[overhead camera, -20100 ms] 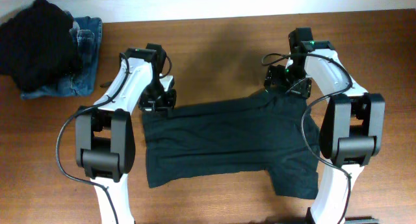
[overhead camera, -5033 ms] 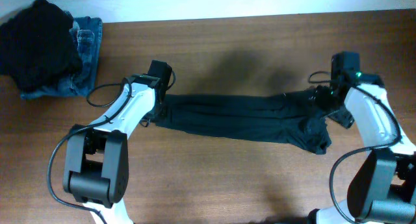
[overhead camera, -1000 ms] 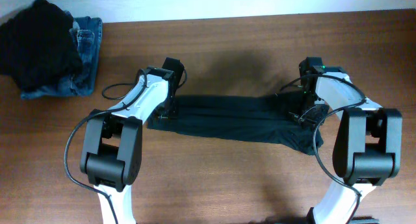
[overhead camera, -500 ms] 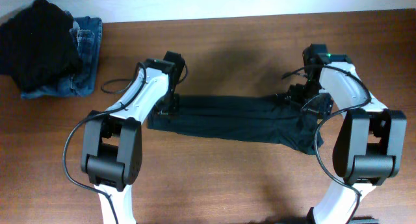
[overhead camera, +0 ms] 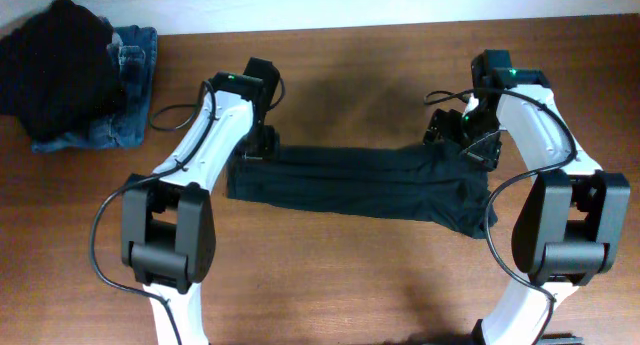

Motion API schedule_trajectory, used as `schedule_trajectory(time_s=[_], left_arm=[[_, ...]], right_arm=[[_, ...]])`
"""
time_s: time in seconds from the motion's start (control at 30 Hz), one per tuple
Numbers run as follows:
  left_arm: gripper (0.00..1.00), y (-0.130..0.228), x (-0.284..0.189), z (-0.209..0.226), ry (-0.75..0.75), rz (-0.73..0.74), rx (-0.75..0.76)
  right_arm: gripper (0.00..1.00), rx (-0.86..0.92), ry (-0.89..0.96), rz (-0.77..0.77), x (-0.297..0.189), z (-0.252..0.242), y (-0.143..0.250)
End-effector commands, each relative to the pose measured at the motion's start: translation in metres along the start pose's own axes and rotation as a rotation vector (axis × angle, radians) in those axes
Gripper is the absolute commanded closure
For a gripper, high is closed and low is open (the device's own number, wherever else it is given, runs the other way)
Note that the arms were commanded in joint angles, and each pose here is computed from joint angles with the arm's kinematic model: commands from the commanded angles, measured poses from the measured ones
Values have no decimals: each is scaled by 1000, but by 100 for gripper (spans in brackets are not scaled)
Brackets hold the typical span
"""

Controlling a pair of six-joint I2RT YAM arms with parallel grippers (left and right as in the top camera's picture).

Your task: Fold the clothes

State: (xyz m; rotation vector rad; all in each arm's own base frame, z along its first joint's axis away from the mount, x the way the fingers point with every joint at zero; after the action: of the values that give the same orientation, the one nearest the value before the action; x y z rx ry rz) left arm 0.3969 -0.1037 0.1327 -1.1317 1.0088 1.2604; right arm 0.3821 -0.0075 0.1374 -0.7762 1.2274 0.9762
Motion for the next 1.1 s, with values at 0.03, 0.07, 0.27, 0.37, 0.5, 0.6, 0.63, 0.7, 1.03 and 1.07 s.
schedule_trajectory(time_s=[0.03, 0.07, 0.27, 0.37, 0.5, 0.6, 0.63, 0.7, 1.03, 1.07], left_arm=[[13, -11, 4, 17, 113, 23, -79], [13, -12, 5, 21, 126, 26, -91], [13, -18, 8, 32, 230, 30, -73], [13, -20, 9, 30, 268, 28, -66], [13, -16, 13, 28, 289, 45, -53], [13, -10, 20, 25, 310, 73, -52], [13, -7, 24, 23, 321, 84, -52], [13, -2, 31, 21, 333, 100, -52], [13, -4, 47, 36, 347, 82, -71], [13, -5, 48, 40, 347, 80, -80]], right_arm=[[1, -18, 2, 0, 3, 1, -1], [1, -18, 5, 2, 5, 1, 0], [1, -17, 4, 3, 14, -2, 1], [1, -9, 2, 0, 18, -3, 2], [1, -8, -26, 7, 25, -2, 4], [1, -7, -39, 18, 30, -2, 7], [1, -6, -39, 22, 33, -3, 8], [1, -5, -40, 27, 37, -4, 10], [1, -5, -58, 29, 52, -7, 15], [1, -6, -59, 29, 52, -7, 15]])
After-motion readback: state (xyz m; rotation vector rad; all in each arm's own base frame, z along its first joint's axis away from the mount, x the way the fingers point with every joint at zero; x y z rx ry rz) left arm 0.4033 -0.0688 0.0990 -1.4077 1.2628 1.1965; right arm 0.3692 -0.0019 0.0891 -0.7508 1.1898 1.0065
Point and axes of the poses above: each gripper's point midway between its finger pads, its own x axis out along the fingers, its own z axis along the line the jaws close on, y = z × x, the point moved 7 cm from there along -x, back along the fingers, and after that the axes turned 3 degrees about -x, right-handed, at the moved point
